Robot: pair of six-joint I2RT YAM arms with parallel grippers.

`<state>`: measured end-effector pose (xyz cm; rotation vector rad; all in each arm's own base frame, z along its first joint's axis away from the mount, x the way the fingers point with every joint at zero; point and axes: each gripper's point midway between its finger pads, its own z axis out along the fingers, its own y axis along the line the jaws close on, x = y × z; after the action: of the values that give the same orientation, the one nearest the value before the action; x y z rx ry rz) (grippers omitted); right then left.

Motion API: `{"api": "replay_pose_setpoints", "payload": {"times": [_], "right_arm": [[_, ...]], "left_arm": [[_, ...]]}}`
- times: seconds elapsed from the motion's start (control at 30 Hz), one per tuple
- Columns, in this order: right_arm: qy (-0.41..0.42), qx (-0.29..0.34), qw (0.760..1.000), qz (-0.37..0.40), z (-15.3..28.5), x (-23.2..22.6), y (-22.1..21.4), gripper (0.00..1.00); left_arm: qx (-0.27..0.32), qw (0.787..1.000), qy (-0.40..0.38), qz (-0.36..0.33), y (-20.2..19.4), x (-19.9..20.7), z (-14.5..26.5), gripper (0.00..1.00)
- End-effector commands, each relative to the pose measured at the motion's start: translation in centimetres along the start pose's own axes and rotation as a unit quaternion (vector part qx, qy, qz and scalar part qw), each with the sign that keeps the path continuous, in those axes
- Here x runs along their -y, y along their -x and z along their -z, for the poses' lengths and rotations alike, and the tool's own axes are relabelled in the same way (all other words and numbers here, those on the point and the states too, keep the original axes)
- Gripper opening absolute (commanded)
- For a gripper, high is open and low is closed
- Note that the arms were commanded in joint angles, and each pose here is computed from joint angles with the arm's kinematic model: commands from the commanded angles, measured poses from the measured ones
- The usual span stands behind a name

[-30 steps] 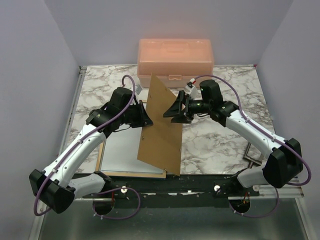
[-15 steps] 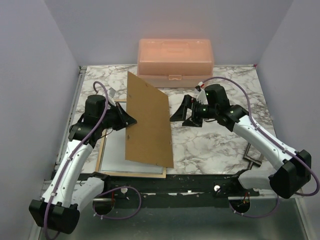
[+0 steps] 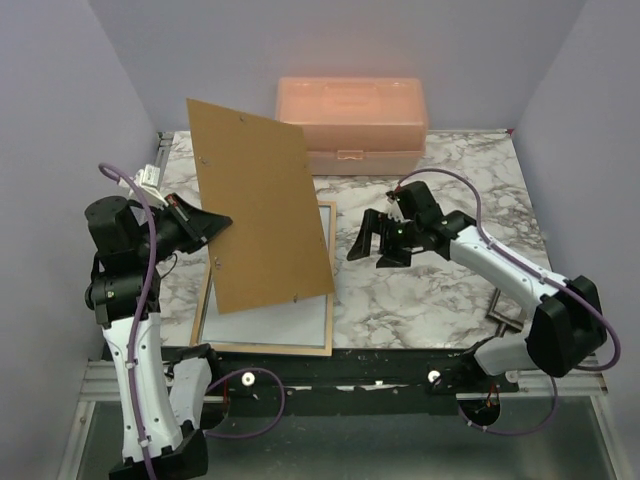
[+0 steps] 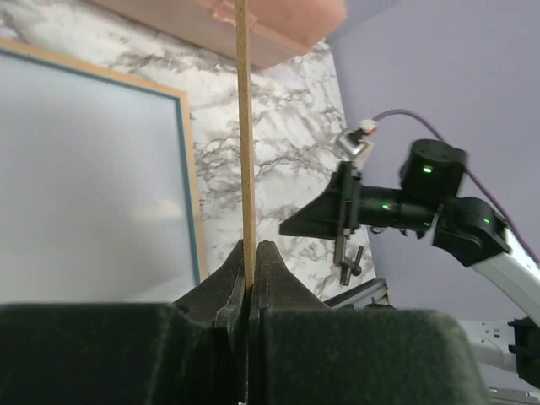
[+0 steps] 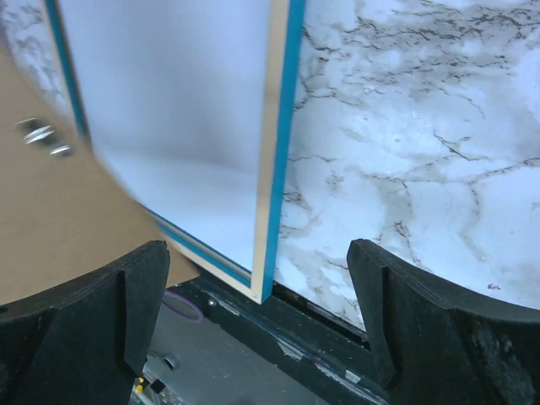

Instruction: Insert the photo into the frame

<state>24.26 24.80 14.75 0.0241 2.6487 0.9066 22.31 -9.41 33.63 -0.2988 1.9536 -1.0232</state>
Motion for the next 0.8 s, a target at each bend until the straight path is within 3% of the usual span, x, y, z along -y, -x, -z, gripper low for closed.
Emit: {"api": "replay_pose_setpoints", "payload": {"times": [0.0,0.4,0.7,0.77], "right_arm": [[-0.029,-0.029,0.999,0.001,-2.5,2.1,-0.7,0.94],[-0.047,-0.091,0.995,-0.001,-9.8,2.1,-1.9,0.69],[-0.094,-0.119,0.988,0.027,-14.2,1.9,-4.3,0.52],[-0.121,-0.119,0.985,0.033,-14.9,2.5,-4.6,0.45]], "left_arm": [[0.005,0.993,-0.104,-0.059,0.6,6.0,3.0,0.0],[0.002,0.971,-0.222,-0.089,0.3,10.6,5.0,0.0],[-0.004,0.968,-0.234,-0.091,-0.4,10.2,4.9,0.0],[-0.005,0.968,-0.234,-0.09,-0.5,10.1,4.9,0.0]]}}
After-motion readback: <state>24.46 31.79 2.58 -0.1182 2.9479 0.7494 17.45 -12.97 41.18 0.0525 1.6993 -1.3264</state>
